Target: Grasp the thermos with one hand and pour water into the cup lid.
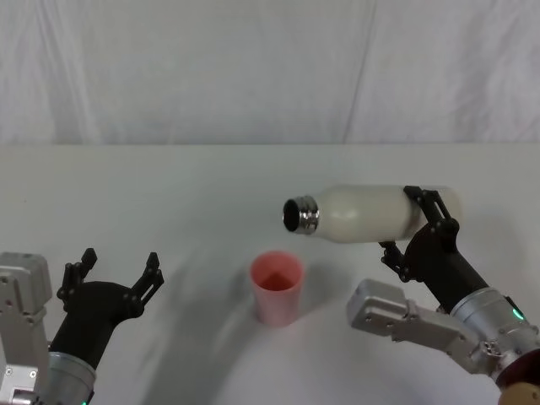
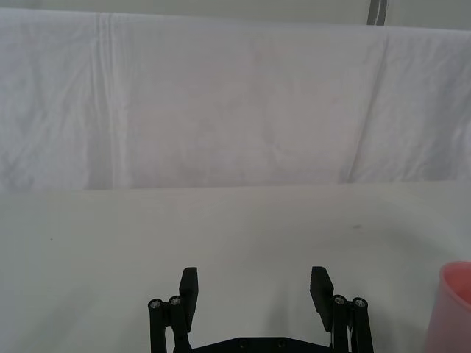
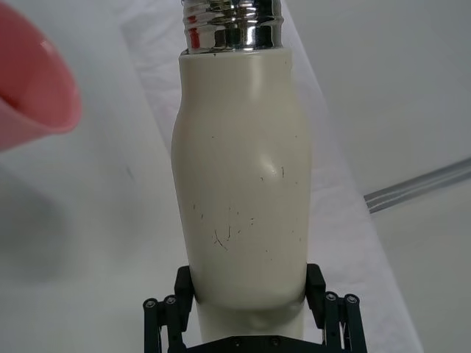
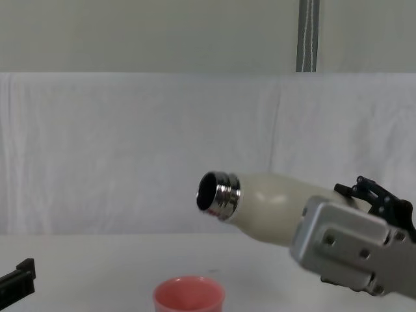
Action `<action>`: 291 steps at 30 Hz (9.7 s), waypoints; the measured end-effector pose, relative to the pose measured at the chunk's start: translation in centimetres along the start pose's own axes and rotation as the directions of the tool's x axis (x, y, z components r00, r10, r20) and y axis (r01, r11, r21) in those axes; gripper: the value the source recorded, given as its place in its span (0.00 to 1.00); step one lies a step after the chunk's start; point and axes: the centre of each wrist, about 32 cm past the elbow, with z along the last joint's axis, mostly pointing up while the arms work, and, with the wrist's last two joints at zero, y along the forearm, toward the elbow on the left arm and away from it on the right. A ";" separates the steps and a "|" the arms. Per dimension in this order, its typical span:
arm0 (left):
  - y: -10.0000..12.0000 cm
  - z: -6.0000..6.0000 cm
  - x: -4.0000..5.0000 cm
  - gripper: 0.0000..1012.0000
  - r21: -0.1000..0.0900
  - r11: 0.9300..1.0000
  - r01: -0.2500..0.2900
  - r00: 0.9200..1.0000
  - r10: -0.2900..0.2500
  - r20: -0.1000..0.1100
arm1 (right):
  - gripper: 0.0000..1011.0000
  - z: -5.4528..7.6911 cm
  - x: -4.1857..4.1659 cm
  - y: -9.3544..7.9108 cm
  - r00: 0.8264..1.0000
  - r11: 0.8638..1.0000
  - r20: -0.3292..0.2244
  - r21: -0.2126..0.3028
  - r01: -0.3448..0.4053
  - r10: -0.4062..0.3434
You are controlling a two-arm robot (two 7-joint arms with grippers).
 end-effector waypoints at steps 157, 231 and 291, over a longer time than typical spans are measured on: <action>0.0 0.0 0.00 0.99 0.000 1.000 0.000 1.000 0.000 0.000 | 0.94 -4.8 -3.01 0.9 0.342 0.999 -0.939 -0.037 -0.001 -0.034; 0.0 0.0 0.00 0.99 0.000 1.000 0.000 1.000 0.000 0.000 | 0.99 -4.9 -2.94 0.8 0.344 0.999 -0.939 -0.036 -0.003 -0.033; 0.0 0.0 0.00 0.99 0.000 1.000 0.000 1.000 0.000 0.000 | 0.99 -5.3 -3.09 -1.2 0.336 0.999 -0.941 -0.032 -0.018 -0.024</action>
